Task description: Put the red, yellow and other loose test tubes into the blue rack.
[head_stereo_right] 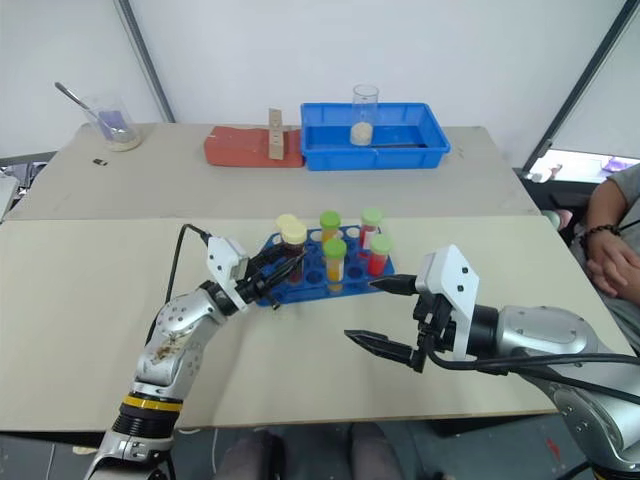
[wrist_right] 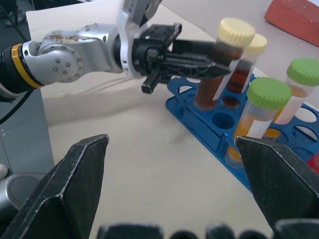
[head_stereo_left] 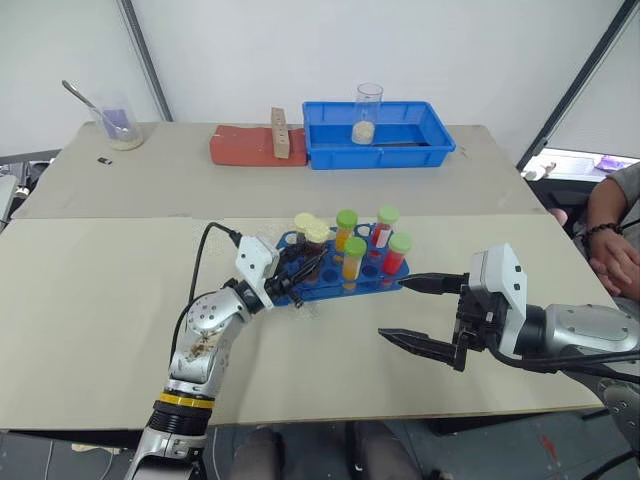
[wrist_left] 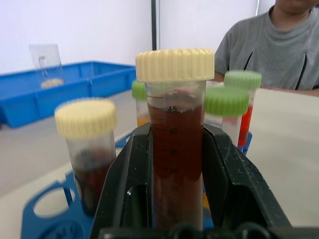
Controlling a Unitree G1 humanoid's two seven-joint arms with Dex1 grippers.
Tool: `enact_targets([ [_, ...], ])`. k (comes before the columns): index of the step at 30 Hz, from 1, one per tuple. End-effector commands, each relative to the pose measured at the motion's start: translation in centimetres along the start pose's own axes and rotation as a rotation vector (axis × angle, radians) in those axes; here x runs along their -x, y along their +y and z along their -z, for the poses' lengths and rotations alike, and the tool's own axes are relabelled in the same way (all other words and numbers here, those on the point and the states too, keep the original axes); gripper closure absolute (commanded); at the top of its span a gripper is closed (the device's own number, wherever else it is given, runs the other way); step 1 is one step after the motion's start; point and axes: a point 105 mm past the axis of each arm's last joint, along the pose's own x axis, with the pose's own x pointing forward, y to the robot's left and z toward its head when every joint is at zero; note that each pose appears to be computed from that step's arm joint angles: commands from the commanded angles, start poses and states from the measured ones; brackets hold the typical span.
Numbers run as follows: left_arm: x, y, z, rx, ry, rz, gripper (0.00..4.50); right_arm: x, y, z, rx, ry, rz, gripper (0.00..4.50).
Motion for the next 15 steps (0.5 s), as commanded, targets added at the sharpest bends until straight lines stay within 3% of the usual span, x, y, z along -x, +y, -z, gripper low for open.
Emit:
enact_targets([
  [1, -0.3, -0.3, -0.9, -0.041, -0.032, 0.016, 3.62, -0.1, 0.3, -1.1, 0.05, -0.038, -0.007, 0.0],
  [10, 0.1, 0.3, -0.5, -0.032, -0.017, -0.011, 3.62, -0.1, 0.3, -1.1, 0.047, -0.039, -0.006, 0.0],
  [15, 0.8, 0.4, -0.5, -0.014, 0.006, 0.02, 1.31, -0.2, 0.2, -1.0, 0.044, -0.037, -0.003, 0.0],
])
